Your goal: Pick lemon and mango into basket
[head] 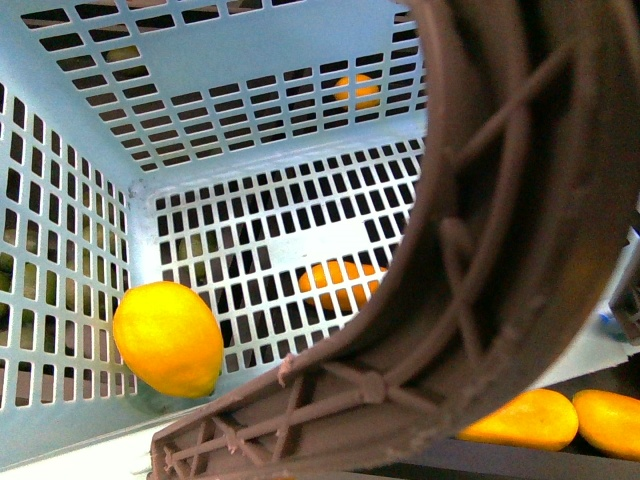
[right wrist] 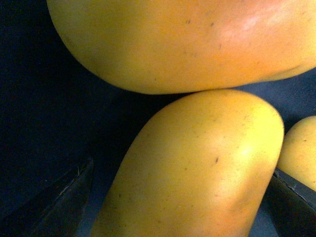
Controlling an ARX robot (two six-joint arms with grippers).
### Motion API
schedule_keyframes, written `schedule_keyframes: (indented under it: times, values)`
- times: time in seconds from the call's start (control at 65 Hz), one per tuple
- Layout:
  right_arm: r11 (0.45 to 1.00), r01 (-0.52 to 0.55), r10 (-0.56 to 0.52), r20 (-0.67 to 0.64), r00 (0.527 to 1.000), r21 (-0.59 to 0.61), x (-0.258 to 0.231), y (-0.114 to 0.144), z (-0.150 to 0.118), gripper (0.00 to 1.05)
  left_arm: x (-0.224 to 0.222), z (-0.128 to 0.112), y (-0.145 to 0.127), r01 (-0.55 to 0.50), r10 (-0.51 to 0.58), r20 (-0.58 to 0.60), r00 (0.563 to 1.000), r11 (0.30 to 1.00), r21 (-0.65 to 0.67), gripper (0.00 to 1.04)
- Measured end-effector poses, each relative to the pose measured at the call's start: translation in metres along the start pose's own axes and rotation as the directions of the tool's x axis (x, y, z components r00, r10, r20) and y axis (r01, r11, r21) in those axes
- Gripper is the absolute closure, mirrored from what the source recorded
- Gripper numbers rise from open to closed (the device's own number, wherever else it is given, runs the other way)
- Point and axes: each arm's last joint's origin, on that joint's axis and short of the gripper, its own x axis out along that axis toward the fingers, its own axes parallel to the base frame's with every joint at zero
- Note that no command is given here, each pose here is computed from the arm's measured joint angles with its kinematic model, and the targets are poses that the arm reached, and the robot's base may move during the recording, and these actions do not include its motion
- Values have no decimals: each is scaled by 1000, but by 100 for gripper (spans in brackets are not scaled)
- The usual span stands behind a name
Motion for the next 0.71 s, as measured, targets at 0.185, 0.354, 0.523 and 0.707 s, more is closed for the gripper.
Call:
schedule_keyframes:
  times: [0.185,0.354,0.523,0.707]
  values:
    - [1000,-12,11,-30,999,-8,5,3,-4,9,0,0,0,0,0,0,1000,1000,0,90]
    - [1000,-12,11,-38,999,-10,5,3,-5,10,0,0,0,0,0,0,1000,1000,0,90]
    - [1000,-15,15,-41,999,-10,5,2,-6,34,0,0,0,0,0,0,1000,1000,0,90]
    - [999,-47,47,-41,998,1,-3,-3,-5,42,0,0,0,-1,1,0,1000,1000,0,90]
